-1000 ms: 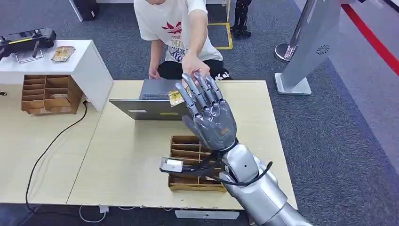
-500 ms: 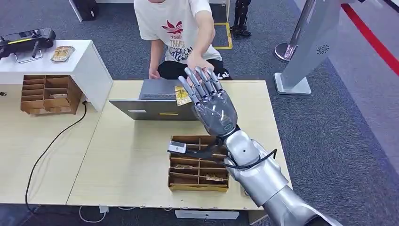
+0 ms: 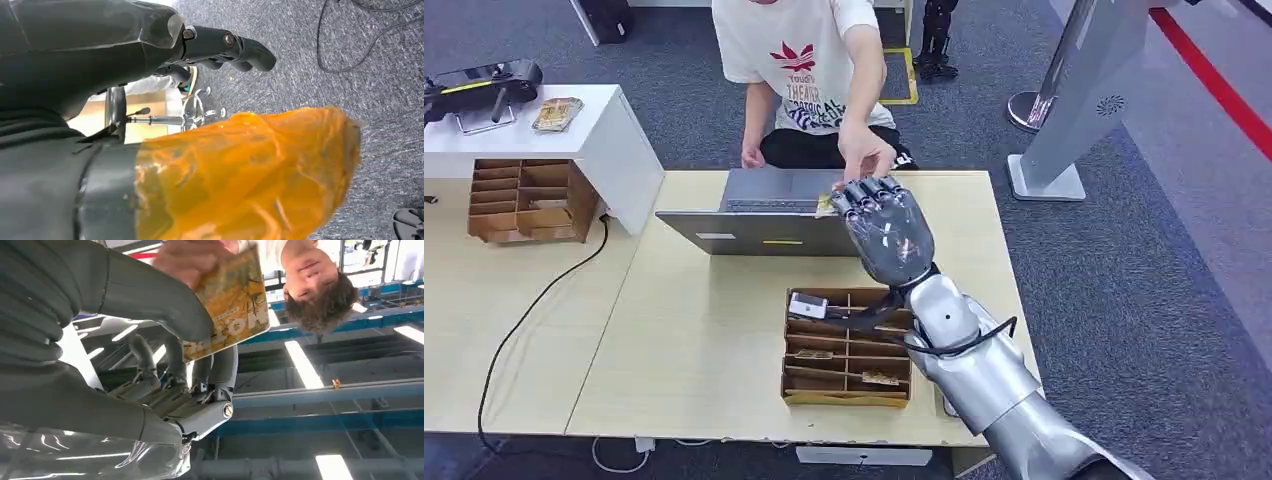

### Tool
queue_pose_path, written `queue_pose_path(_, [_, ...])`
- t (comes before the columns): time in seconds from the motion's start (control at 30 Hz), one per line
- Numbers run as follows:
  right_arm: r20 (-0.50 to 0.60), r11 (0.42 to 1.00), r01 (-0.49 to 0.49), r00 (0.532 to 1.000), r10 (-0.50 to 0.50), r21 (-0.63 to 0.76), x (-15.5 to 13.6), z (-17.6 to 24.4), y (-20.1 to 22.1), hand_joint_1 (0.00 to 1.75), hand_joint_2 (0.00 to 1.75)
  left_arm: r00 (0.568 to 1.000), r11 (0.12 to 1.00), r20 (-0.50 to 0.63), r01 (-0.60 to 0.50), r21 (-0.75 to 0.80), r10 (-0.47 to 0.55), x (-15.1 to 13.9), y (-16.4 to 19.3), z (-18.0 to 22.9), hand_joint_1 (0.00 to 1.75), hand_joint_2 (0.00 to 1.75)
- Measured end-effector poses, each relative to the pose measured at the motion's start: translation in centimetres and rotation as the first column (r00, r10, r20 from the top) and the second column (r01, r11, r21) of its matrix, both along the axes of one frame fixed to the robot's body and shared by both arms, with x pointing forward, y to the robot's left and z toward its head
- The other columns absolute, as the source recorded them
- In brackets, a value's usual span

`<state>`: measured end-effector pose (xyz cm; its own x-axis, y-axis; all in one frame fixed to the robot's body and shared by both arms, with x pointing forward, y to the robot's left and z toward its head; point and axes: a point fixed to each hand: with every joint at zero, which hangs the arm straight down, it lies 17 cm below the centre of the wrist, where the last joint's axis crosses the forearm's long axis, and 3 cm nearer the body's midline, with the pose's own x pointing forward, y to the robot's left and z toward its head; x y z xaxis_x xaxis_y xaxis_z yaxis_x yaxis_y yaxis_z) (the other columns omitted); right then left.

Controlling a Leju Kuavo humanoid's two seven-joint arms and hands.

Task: Pass the card to the sensor for recognition and then transmit it.

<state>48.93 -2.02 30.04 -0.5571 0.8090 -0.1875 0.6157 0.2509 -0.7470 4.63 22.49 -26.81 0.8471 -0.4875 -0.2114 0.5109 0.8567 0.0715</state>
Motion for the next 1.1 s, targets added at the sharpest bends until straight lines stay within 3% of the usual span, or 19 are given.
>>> queue_pose_path(0.6, [-0.052,0.998,0.001,0.999,0.003,0.066,0.5,-0.4,-0.9,1.75,1.75,1.000,1.000,0.002,0.002,0.002,-0.002,0.1,0.0,0.0,0.00,0.00])
queue_pose_path(0.7, [-0.099,0.986,-0.019,0.994,0.035,0.163,0.5,-0.2,-1.5,1.75,1.75,1.000,1.000,0.003,-0.005,0.002,0.005,0.1,0.0,0.0,0.00,0.00])
queue_pose_path(0.87, [-0.227,0.834,0.003,0.963,0.147,0.552,0.4,0.6,-5.3,1.75,1.75,0.999,0.999,0.007,-0.040,0.005,0.040,-0.3,-0.1,-0.1,0.00,0.00])
queue_pose_path(0.93, [-0.236,0.773,0.011,0.955,0.180,0.635,-0.1,0.7,-6.6,1.75,1.75,0.999,0.999,0.005,-0.045,0.008,0.045,-0.7,-0.1,-0.1,0.00,0.00])
queue_pose_path(1.1, [-0.259,0.514,0.058,0.908,0.328,0.856,-0.7,0.5,-10.9,1.75,1.75,0.997,0.997,-0.002,-0.075,0.012,0.075,-1.4,-0.3,-0.2,0.00,0.00])
